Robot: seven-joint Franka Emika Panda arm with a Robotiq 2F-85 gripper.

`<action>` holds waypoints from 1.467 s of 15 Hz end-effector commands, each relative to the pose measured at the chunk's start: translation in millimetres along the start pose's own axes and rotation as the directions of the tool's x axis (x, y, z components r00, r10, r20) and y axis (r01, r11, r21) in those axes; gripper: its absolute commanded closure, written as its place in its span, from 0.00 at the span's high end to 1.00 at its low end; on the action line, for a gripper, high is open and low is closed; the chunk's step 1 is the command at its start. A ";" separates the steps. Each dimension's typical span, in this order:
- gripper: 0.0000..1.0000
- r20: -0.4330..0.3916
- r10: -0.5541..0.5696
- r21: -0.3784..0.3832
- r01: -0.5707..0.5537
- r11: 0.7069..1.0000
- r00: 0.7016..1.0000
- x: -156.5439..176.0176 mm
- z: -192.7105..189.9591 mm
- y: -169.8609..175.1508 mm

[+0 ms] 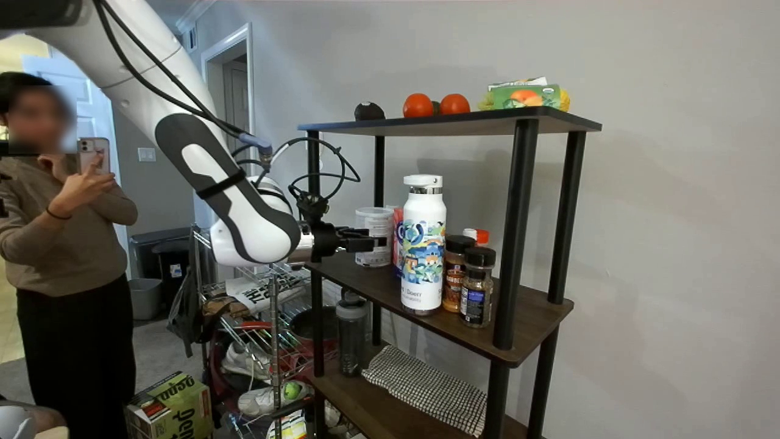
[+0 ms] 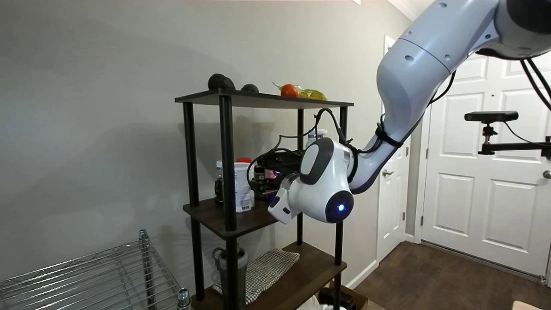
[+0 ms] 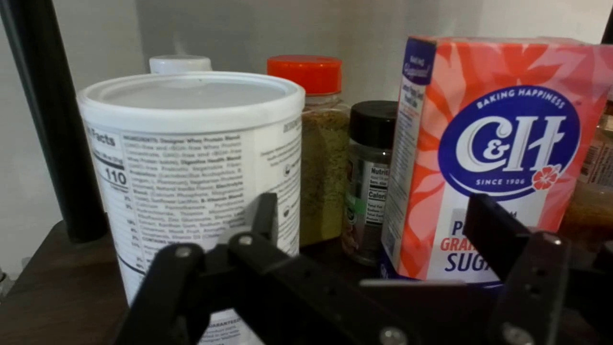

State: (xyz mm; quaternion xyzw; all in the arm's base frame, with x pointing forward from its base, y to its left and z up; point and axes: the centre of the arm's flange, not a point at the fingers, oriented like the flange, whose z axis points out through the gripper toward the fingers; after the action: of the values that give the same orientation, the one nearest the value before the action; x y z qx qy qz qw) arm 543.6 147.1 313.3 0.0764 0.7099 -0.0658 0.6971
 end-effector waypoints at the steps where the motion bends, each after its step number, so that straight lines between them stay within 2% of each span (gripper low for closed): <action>1: 1.00 0.015 -0.034 -0.018 0.035 0.999 0.999 -6.3 -12.8 2.6; 16: 1.00 0.019 -0.032 -0.051 0.033 0.998 0.999 -6.9 -19.8 13.6; 22: 1.00 0.015 -0.030 -0.033 0.031 0.999 0.999 -5.0 -20.1 6.3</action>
State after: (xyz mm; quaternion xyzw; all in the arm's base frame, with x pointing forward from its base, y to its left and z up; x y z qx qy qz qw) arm 537.9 164.4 313.4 0.0629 0.7109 -0.0535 0.6984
